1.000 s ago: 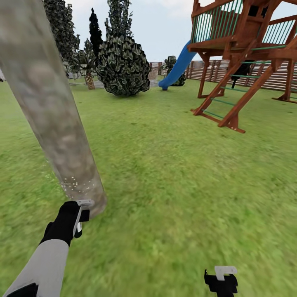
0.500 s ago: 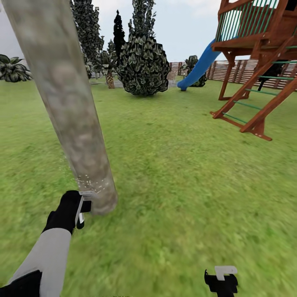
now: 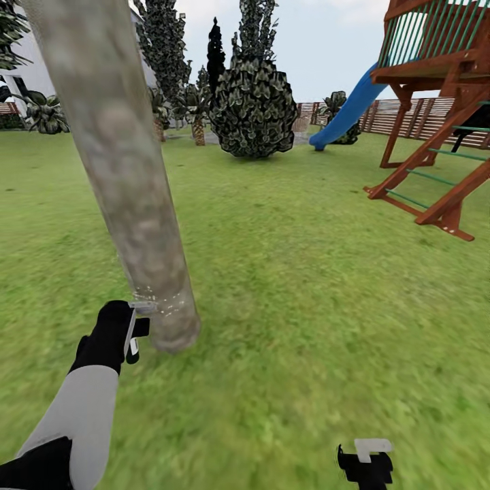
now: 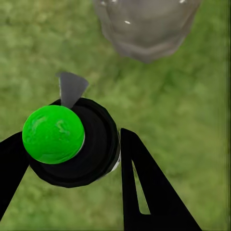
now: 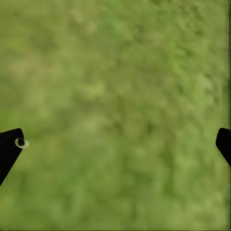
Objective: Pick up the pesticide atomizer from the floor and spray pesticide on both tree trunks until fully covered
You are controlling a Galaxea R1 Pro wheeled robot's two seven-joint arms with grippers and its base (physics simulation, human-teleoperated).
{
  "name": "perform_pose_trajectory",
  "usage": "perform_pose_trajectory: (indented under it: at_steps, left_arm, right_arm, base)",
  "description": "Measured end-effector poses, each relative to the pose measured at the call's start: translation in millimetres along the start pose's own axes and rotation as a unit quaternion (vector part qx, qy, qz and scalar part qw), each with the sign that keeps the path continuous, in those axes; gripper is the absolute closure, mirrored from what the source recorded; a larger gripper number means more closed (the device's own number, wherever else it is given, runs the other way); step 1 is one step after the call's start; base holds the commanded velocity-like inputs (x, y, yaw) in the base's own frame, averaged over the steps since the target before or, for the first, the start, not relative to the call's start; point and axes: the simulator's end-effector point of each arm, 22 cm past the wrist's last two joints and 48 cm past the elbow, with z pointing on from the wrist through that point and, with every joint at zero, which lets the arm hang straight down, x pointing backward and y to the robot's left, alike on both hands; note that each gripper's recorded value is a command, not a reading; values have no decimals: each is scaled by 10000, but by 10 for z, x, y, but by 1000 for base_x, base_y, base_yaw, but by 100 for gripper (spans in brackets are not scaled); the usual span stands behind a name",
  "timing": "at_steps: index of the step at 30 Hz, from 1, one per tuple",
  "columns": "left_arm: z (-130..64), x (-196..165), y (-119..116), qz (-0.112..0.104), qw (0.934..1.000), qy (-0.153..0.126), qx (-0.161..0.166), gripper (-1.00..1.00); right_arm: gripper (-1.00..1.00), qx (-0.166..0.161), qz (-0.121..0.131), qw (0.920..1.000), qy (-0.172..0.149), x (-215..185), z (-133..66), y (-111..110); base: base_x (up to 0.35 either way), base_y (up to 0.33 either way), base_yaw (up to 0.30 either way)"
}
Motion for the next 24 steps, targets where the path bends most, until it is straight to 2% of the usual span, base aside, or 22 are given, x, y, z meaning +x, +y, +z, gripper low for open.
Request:
perform_pose_trajectory:
  at_steps: [10, 20, 24]
  left_arm:
    - [-1, 1, 1, 9, 10000, 3, -7, 100]
    - [-17, -15, 5, 2, 10000, -13, -5, 100]
    - [-35, -30, 8, -3, 10000, -34, -3, 100]
  right_arm:
    - [-100, -4, -3, 10000, -1, -1, 0, 4]
    - [-100, -3, 1, 10000, -14, -15, -2, 3]
    - [-100, -3, 6, 10000, -29, -30, -6, 0]
  base:
    - [0, -276, 9]
    - [1, -276, 245]
    - [129, -255, 156]
